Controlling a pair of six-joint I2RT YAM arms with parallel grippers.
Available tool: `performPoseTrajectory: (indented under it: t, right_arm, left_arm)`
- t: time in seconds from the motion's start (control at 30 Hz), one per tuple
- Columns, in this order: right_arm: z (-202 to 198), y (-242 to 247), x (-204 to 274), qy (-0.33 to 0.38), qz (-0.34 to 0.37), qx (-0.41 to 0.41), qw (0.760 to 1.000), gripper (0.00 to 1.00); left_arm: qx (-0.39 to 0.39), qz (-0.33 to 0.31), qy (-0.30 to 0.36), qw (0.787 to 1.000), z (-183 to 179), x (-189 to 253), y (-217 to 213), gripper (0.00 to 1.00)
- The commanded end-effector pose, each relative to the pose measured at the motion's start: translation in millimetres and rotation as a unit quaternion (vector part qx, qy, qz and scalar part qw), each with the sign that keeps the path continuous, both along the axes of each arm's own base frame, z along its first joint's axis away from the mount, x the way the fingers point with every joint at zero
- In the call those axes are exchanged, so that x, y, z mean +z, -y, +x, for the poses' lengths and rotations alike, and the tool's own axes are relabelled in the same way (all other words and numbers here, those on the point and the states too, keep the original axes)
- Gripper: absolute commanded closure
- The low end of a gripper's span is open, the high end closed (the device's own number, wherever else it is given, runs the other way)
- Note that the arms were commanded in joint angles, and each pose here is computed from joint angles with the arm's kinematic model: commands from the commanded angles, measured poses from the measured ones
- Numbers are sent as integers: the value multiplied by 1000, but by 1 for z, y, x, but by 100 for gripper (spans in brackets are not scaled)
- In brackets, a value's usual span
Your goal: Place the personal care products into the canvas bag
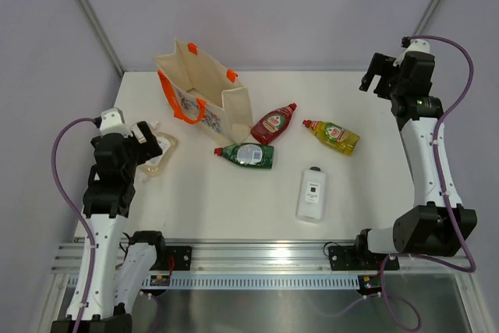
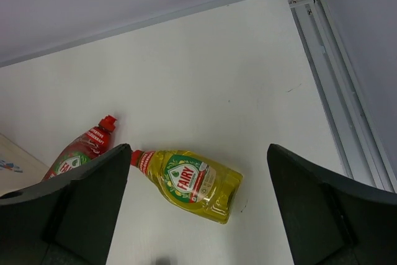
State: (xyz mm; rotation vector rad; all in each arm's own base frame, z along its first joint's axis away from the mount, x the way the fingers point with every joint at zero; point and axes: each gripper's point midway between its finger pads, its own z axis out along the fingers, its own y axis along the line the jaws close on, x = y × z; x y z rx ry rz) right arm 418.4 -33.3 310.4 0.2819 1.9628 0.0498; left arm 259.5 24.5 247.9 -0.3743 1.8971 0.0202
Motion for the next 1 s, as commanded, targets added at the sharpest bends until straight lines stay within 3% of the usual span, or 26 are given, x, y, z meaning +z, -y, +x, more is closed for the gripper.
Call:
performPoseTrajectory:
  t: [0.0, 0.07, 0.1, 0.13, 0.2, 0.3, 0.43, 0.57, 0.73, 0.97]
  right_arm:
    - [-1, -20, 25, 25, 11, 55, 998, 0]
    - [-13, -46, 22, 18, -46, 183, 982, 0]
    - [-26, -79, 20, 26, -46, 295, 954, 1]
    - [-42, -91, 7, 14, -96, 372, 923, 0]
    - [-67, -127, -10, 9, -127, 485, 865, 0]
    - [-106, -156, -44, -12, -151, 604, 783, 1]
    - [-135, -178, -56, 2, -96, 672, 734, 1]
    - [-137, -183, -66, -1, -68, 684, 727, 0]
    - [-136, -184, -73, -5, -64, 682, 728, 0]
    - [-141, -183, -78, -7, -60, 683, 728, 1]
  left_arm:
    - [-16, 10, -21, 1000, -1, -7, 2, 1]
    - [-13, 21, -38, 999, -2, -12, -1, 1]
    - [-12, 36, -51, 998, -4, -15, -5, 1]
    - [-13, 47, -63, 997, -5, -20, -7, 1]
    - [-17, 81, -95, 992, -9, -31, -14, 1]
    - [-65, 126, -156, 978, -12, -57, -13, 1]
    - [-120, 133, -192, 965, -3, -78, -3, 1]
    - [-150, 152, -234, 949, 12, -95, -3, 1]
    - [-191, 186, -313, 911, 33, -139, -10, 1]
    - [-207, 190, -309, 909, 87, -151, -16, 1]
